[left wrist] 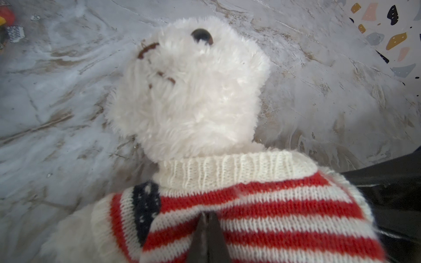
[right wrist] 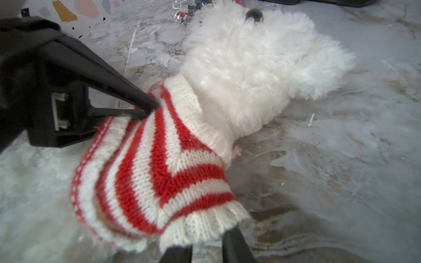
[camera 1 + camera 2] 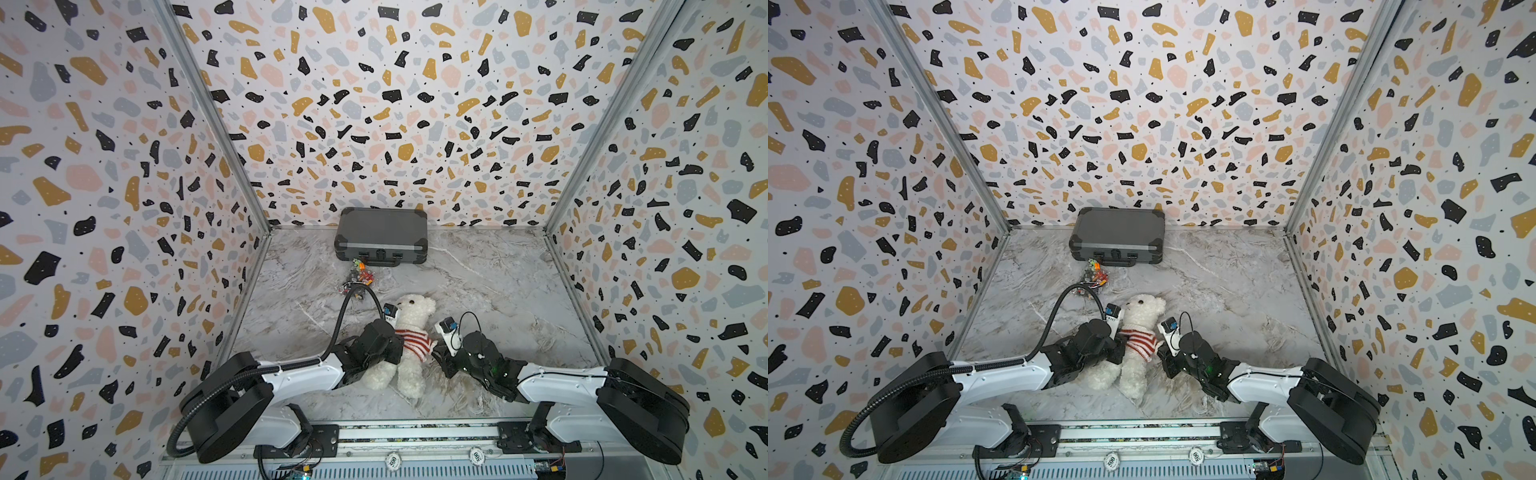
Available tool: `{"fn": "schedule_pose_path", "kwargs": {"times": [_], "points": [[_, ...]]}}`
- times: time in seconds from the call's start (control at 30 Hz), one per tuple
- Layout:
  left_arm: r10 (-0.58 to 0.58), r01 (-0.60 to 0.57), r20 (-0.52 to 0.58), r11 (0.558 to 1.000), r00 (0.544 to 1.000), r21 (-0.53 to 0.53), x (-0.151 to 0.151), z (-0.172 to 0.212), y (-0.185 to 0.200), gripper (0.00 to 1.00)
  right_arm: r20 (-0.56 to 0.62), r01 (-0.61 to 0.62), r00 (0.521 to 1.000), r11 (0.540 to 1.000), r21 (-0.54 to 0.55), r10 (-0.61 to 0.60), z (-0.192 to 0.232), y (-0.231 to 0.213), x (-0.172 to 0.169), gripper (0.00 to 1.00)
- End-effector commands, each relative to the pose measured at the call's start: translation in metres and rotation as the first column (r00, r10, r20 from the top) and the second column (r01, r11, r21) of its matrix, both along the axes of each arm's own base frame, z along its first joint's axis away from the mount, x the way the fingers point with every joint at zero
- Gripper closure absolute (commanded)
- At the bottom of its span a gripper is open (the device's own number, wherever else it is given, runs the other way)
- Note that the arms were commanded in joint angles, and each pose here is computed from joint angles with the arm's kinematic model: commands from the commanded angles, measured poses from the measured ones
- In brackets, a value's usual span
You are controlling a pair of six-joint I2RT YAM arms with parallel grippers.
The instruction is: Dress the teddy bear
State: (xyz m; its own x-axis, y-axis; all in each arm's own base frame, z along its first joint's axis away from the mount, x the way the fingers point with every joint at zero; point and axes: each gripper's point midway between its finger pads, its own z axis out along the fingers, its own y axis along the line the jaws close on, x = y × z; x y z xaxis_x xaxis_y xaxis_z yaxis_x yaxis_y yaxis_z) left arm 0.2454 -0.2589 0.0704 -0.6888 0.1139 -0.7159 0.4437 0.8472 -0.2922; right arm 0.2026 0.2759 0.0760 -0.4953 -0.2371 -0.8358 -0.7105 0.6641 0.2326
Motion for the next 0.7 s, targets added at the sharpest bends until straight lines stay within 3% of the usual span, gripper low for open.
{"fn": "schedule_pose_path", "kwargs": {"times": [0.0,0.23,0.67], "points": [[-0.004,0.011,-0.069,0.995,0.998,0.099,-0.011,-0.032,0.019,1.00,0.075,-0.033,0.997,0.998,0.058,0.029,0.029,0.017,0.002,0.79],[-0.001,0.009,-0.075,0.994,0.997,0.108,-0.011,-0.037,0.024,1.00,0.114,-0.061,0.992,0.996,0.061,0.053,0.038,0.024,-0.003,0.91],[-0.033,0.041,-0.071,0.992,0.997,0.123,-0.014,-0.044,0.026,1.00,0.176,-0.056,0.983,0.998,0.022,0.052,0.046,0.035,0.012,0.76]]}}
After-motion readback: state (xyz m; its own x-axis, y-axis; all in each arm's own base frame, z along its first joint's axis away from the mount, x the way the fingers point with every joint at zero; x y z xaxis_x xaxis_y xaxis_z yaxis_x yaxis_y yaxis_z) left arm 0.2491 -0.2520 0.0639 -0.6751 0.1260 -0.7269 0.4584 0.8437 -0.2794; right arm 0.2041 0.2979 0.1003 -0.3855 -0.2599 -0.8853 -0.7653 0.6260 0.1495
